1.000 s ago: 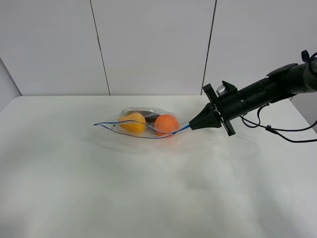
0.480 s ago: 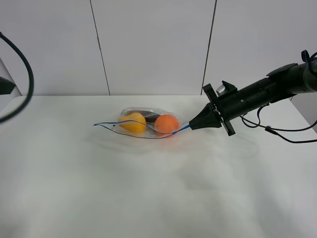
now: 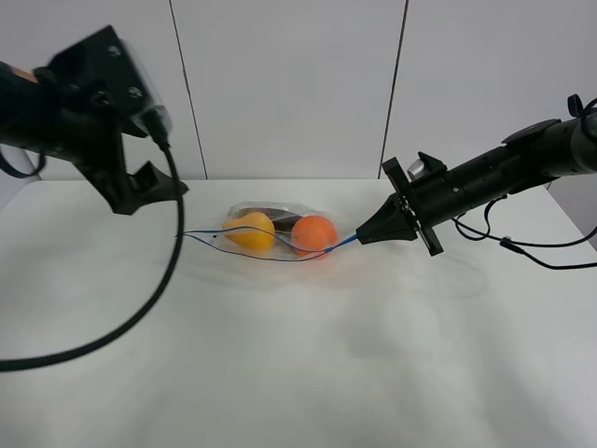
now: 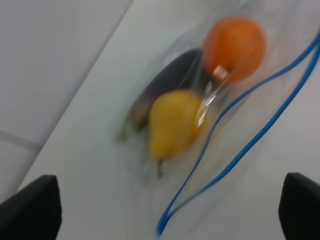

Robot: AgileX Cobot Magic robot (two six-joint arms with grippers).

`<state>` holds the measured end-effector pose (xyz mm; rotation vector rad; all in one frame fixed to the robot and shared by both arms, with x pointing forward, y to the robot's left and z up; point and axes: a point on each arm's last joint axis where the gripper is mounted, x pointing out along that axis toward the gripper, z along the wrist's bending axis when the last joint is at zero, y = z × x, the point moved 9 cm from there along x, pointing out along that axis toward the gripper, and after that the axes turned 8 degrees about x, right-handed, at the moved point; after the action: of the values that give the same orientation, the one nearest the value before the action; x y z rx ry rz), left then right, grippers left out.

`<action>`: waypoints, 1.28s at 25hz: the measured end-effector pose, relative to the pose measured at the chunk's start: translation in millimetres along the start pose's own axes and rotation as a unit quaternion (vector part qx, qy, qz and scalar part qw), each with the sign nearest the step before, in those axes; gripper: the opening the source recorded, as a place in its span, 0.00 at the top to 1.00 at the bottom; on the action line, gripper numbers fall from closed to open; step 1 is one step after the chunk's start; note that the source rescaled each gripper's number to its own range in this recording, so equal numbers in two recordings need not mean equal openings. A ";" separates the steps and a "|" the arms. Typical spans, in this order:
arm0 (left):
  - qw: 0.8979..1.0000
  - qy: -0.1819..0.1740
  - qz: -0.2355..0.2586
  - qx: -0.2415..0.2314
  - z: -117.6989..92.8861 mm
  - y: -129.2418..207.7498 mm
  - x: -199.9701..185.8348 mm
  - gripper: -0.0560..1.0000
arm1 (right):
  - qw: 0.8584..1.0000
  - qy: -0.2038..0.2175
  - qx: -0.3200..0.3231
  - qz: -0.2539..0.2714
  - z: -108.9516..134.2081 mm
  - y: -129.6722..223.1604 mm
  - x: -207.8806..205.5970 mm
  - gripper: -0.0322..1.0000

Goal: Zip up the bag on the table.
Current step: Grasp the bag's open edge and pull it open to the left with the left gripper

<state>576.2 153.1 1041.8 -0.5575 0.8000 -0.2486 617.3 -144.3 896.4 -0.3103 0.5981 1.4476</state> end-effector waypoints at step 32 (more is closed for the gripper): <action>0.999 -0.004 -0.050 -0.001 -125.7 -45.6 183.5 0.32 | 1.000 0.000 0.002 -0.001 -0.1 -0.2 0.0 0.97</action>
<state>608.0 -7.9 884.9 -0.6018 0.7666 -0.3375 617.5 -144.4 896.3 -0.3083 0.6005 1.4455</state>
